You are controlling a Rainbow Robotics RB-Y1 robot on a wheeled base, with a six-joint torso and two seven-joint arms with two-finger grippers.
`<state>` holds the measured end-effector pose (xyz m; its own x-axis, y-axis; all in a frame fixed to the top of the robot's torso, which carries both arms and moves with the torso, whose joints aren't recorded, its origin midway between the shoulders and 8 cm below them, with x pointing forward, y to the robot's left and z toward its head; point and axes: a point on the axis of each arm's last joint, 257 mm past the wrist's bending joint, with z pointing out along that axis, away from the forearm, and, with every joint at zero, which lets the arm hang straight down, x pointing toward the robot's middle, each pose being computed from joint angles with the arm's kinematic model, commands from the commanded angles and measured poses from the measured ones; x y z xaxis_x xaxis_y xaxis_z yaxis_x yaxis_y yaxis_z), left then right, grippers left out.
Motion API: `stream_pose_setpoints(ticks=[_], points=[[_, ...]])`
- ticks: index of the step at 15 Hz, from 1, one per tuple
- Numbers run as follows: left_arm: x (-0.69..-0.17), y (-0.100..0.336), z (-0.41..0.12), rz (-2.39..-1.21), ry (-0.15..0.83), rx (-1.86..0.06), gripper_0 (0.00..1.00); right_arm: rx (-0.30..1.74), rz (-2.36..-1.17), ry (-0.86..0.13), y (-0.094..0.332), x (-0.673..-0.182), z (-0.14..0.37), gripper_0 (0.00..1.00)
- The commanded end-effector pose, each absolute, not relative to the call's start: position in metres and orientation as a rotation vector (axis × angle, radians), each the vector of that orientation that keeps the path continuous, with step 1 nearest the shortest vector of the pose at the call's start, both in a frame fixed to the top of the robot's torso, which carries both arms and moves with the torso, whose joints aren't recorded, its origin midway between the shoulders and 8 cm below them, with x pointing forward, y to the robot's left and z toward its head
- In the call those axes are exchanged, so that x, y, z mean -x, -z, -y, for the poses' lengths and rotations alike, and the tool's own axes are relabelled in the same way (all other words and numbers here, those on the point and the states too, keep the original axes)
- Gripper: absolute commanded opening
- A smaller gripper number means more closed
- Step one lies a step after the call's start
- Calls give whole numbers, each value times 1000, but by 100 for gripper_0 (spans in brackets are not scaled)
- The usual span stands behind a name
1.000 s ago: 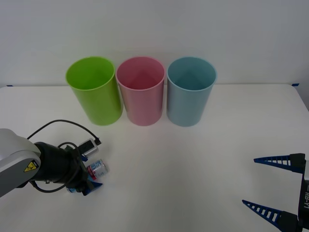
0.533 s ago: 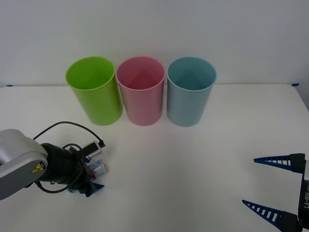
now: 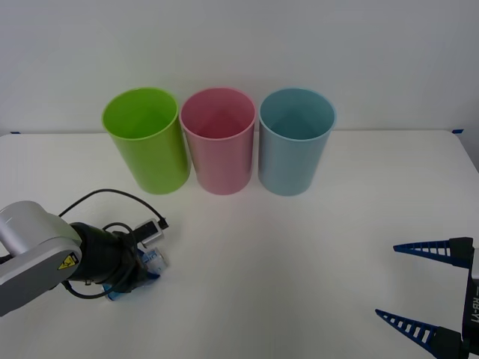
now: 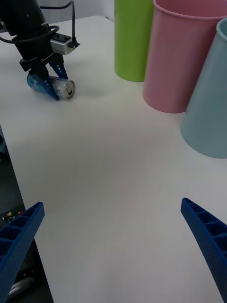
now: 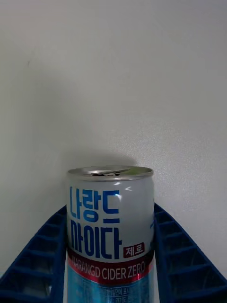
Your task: Put cans in the blue bin and PET bottles in the pink bin and trash in the green bin.
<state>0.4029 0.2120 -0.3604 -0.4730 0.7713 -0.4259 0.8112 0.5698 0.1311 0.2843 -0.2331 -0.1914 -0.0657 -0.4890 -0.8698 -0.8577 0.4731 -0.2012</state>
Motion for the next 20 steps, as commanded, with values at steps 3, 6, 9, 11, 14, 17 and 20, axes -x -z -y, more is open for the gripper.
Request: stream_pose_setpoints(ticks=[3,6,9,11,14,17,20], points=[[-405,359,-211,-2348,116,-1279,0,1160,-1714,-458,191,-284,233,100],[-412,353,-202,-2310,138,-1260,0,1160,-1714,-458,191,-284,233,100],[-425,334,-186,-2233,200,-1215,0,1160,-1714,-458,191,-284,233,100],[-431,314,-176,-2175,247,-1213,0,1160,-1714,-458,191,-284,233,100],[-438,289,-180,-2106,286,-1191,0,1160,-1714,-458,191,-284,233,100],[-429,282,-192,-2084,342,-1162,0,1160,-1714,-458,191,-284,233,100],[-413,264,-183,-2036,458,-1157,0,1160,-1714,-458,191,-284,233,100]])
